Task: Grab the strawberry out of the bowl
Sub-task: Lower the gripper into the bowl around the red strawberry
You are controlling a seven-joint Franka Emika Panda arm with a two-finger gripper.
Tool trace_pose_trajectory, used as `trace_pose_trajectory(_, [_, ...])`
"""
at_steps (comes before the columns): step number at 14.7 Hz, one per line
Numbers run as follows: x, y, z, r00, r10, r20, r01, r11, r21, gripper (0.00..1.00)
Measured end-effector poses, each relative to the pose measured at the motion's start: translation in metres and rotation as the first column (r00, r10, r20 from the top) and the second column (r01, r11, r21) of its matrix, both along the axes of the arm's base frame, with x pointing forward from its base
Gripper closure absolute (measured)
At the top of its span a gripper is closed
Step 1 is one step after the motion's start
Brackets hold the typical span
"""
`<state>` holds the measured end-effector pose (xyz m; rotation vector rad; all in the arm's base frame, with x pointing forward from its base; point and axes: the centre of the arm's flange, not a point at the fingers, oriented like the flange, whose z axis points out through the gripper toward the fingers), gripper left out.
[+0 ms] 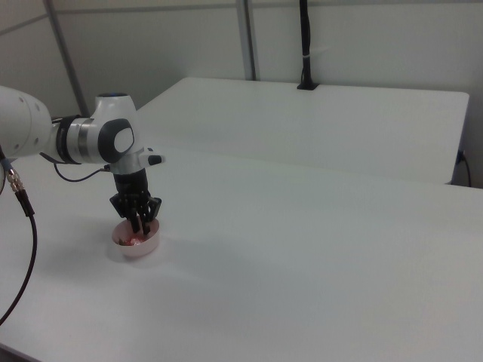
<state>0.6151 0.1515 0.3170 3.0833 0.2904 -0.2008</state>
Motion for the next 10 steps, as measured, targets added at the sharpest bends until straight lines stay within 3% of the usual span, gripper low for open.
trace_pose_trajectory(3, [0.001,0.0,0.003,1.0,-0.001,0.006,0.001,1.0,0.001,0.63])
trace_pose_trajectory(8, [-0.009,-0.002,0.013,0.998,-0.035,-0.042,0.033,0.999,-0.042,0.11])
trace_pose_trajectory(9, [-0.011,0.0,0.016,0.996,-0.079,-0.047,0.077,0.996,-0.054,0.03])
trace_pose_trajectory(10, [-0.015,0.004,0.018,0.989,-0.143,-0.046,0.14,0.988,-0.068,0.02])
